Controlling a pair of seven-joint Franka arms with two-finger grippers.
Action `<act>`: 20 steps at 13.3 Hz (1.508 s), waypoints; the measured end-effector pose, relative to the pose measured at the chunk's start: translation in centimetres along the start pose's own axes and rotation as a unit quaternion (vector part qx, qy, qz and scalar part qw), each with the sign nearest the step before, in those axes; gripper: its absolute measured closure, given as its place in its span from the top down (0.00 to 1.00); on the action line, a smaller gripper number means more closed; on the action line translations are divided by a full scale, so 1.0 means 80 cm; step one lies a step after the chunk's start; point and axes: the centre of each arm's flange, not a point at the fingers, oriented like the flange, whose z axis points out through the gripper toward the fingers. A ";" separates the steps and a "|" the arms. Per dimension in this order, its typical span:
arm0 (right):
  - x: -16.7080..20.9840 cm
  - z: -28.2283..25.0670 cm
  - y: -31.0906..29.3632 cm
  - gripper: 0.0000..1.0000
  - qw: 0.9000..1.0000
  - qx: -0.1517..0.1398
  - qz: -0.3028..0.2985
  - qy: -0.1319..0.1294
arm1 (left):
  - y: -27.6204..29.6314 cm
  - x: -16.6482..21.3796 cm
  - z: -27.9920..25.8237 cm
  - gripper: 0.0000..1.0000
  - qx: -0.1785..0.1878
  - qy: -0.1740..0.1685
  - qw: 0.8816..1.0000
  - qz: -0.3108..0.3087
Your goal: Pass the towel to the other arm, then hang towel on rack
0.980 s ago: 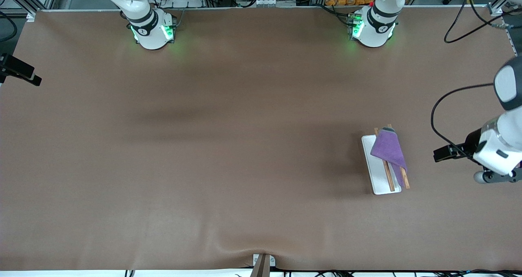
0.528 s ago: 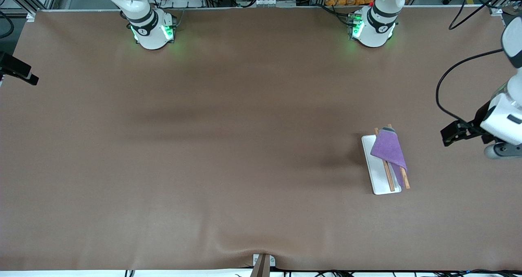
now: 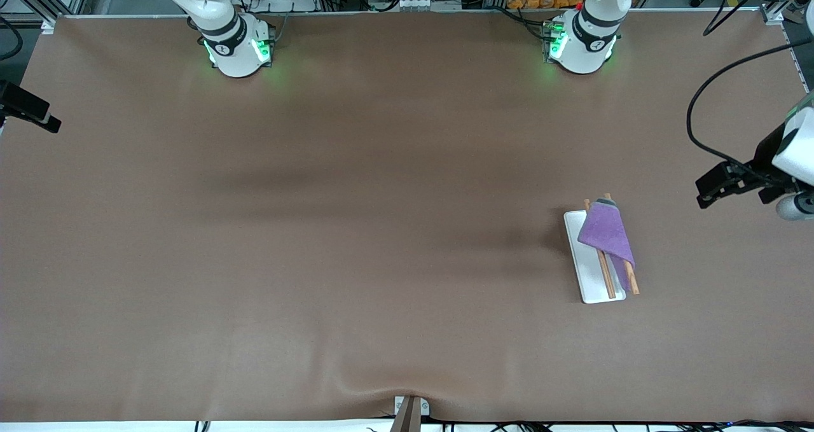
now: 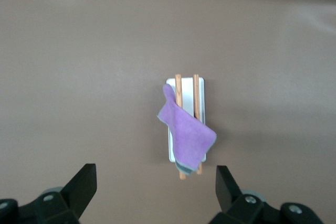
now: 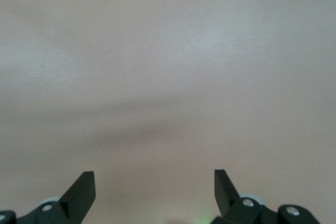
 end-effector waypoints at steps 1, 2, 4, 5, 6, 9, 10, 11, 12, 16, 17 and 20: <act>0.000 0.000 0.000 1.00 1.000 0.000 0.000 0.000 | 0.000 -0.005 -0.004 1.00 -0.006 -0.006 1.000 -0.002; 0.000 0.000 0.000 1.00 1.000 0.000 0.000 0.000 | 0.001 -0.010 -0.009 1.00 -0.009 -0.012 1.000 -0.003; 0.000 0.000 0.000 1.00 1.000 0.000 0.000 0.000 | 0.006 -0.025 -0.019 1.00 -0.005 -0.032 0.999 -0.001; 0.000 0.000 -0.001 1.00 1.000 0.000 0.000 0.000 | 0.009 -0.031 -0.023 1.00 -0.002 -0.040 0.999 -0.001; 0.000 0.000 -0.001 1.00 1.000 0.000 -0.001 0.000 | 0.011 -0.038 -0.026 1.00 -0.004 -0.044 0.999 -0.002; 0.000 0.000 -0.001 1.00 1.000 0.000 -0.001 0.000 | -0.022 -0.053 -0.021 1.00 -0.039 -0.063 0.997 -0.037; 0.000 0.000 -0.001 1.00 1.000 0.000 -0.001 0.001 | -0.038 -0.061 -0.019 1.00 -0.043 -0.066 0.996 -0.045; 0.000 0.000 -0.001 1.00 1.000 0.000 -0.001 0.001 | -0.048 -0.071 -0.022 1.00 -0.045 -0.065 0.996 -0.049; 0.000 0.000 -0.001 1.00 1.000 0.000 -0.001 0.001 | -0.052 -0.082 -0.027 1.00 -0.044 -0.064 0.996 -0.051; 0.000 -0.001 -0.001 1.00 1.000 0.000 -0.001 0.002 | -0.035 -0.119 -0.043 1.00 -0.026 -0.059 0.997 -0.034; 0.000 -0.001 -0.001 1.00 1.000 0.000 0.000 0.002 | -0.027 -0.123 -0.045 1.00 -0.022 -0.058 0.998 -0.029; 0.000 -0.001 -0.001 1.00 1.000 0.000 -0.001 0.002 | -0.025 -0.126 -0.042 1.00 -0.012 -0.059 0.998 -0.026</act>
